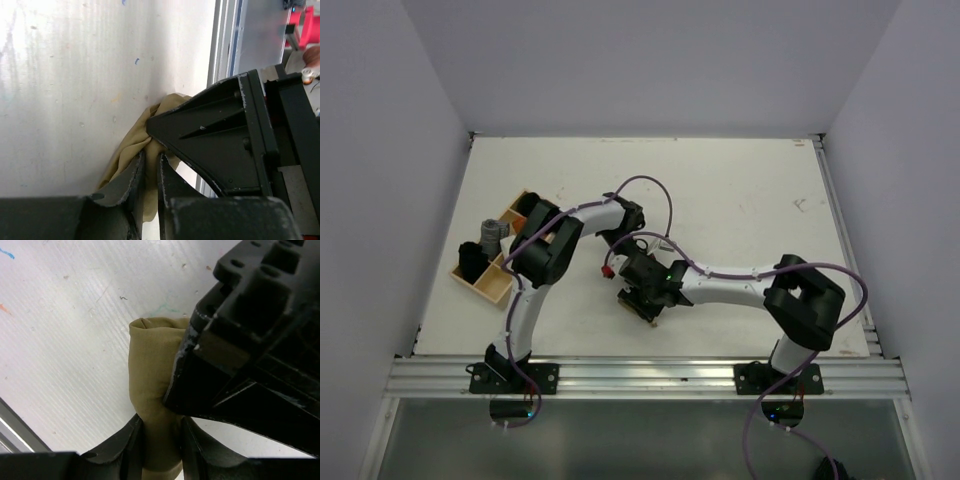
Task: Roll the underwear
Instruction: Roll the underwear, then place the rolled underwear into the container
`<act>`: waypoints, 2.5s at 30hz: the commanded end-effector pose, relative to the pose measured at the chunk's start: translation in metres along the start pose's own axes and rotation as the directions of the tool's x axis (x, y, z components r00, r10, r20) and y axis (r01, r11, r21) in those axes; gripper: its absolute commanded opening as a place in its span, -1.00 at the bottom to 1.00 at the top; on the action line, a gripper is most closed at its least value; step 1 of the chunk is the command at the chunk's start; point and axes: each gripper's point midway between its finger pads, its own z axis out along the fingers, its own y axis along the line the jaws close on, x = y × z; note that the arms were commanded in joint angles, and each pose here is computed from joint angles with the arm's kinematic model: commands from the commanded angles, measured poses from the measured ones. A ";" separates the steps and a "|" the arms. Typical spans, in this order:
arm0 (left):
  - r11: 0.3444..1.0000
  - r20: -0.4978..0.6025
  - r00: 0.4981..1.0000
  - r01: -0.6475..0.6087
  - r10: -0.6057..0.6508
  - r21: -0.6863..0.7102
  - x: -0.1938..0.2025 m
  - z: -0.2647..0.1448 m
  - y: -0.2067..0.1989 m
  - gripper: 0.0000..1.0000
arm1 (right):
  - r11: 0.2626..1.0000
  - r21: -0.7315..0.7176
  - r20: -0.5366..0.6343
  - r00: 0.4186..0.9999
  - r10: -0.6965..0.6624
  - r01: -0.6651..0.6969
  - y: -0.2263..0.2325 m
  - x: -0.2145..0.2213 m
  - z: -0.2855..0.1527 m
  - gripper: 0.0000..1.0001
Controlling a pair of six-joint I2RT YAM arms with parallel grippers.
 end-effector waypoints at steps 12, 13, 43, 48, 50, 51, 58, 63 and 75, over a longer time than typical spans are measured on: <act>0.990 0.160 0.987 0.007 0.016 -0.140 -0.018 -0.023 0.011 -0.38 | 0.998 0.003 -0.010 0.998 0.061 -0.061 -0.002 0.022 -0.008 -1.00; 0.990 0.177 0.984 0.006 0.020 -0.141 -0.020 -0.026 0.009 -0.38 | 0.998 -0.002 -0.013 0.998 0.062 -0.062 -0.001 0.023 -0.008 -1.00; 0.463 0.778 0.199 0.707 0.596 -0.535 -0.080 -0.405 -0.146 0.06 | 0.982 -0.084 0.451 0.873 0.188 -0.168 -0.043 -0.160 -0.138 -1.00; 0.440 0.783 0.210 0.728 0.585 -0.525 -0.053 -0.403 -0.163 -0.16 | 0.985 -0.065 0.541 0.825 0.167 -0.157 -0.065 -0.221 -0.148 -1.00; 0.401 0.801 0.237 0.767 0.549 -0.501 -0.038 -0.395 -0.154 -0.06 | 0.990 -0.045 0.583 0.801 0.137 -0.136 -0.073 -0.249 -0.158 -1.00; 0.370 0.821 0.269 0.792 0.503 -0.486 -0.023 -0.385 -0.147 -0.02 | 0.991 -0.048 0.564 0.816 0.130 -0.125 -0.074 -0.255 -0.141 -1.00; 0.081 0.897 0.311 0.933 0.313 -0.351 0.060 -0.354 -0.085 -0.09 | 0.994 -0.052 0.598 0.794 0.105 -0.092 -0.084 -0.313 -0.102 -1.00; -0.009 0.900 0.235 0.968 0.367 -0.249 0.099 -0.363 -0.081 -0.09 | 0.998 -0.042 0.701 0.711 0.062 -0.046 -0.089 -0.359 -0.081 -1.00; -0.219 0.951 0.021 0.974 0.308 0.050 0.215 -0.377 -0.042 0.04 | 1.000 -0.027 0.719 0.695 0.018 0.001 -0.100 -0.367 -0.060 -1.00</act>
